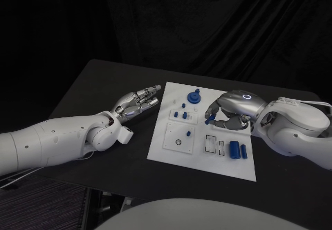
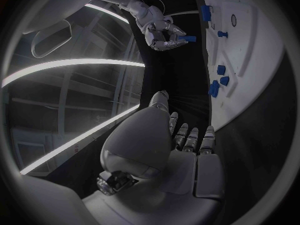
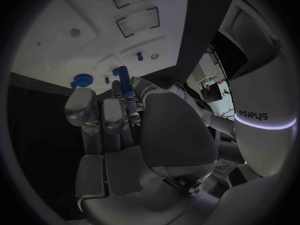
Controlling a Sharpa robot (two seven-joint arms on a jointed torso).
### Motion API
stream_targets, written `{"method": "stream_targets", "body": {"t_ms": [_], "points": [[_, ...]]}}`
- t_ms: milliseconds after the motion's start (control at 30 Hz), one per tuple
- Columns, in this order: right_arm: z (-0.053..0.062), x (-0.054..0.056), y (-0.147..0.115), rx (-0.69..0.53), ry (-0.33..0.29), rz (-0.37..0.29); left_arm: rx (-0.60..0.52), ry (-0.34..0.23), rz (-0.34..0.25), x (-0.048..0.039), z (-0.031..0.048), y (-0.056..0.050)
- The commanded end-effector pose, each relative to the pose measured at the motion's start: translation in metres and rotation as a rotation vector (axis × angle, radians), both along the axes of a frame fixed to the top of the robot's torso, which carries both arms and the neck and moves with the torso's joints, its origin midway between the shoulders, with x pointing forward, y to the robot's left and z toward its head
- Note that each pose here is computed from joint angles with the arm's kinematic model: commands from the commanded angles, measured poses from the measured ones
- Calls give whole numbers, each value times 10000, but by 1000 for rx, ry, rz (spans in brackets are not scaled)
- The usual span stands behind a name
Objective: Assemble the parts on the task board
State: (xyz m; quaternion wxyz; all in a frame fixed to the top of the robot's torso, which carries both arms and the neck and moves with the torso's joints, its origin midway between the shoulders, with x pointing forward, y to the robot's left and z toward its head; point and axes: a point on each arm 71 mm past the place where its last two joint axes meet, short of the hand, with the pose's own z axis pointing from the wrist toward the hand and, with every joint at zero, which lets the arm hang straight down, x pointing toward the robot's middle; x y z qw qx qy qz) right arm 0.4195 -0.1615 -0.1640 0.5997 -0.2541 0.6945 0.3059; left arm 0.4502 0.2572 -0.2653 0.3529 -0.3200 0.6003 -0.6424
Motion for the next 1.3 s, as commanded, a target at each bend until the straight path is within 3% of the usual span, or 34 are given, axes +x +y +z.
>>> {"method": "stream_targets", "body": {"t_ms": [33,267,533,767,1300], "points": [[12,-116,205,-23,-11,70,-52,-62,-19,-13,52,-30],[-123,-246,596,-40,-28,203,-55,-60,-25,-6,45,-55],[-362,-252,848,-67,-37,275,-57,-58,-31,-4,42,-74],[-455,-230,923,-91,-50,297,-58,-56,-34,-1,39,-83],[-528,-215,927,-103,-43,298,-62,-49,-44,2,24,-106]]}}
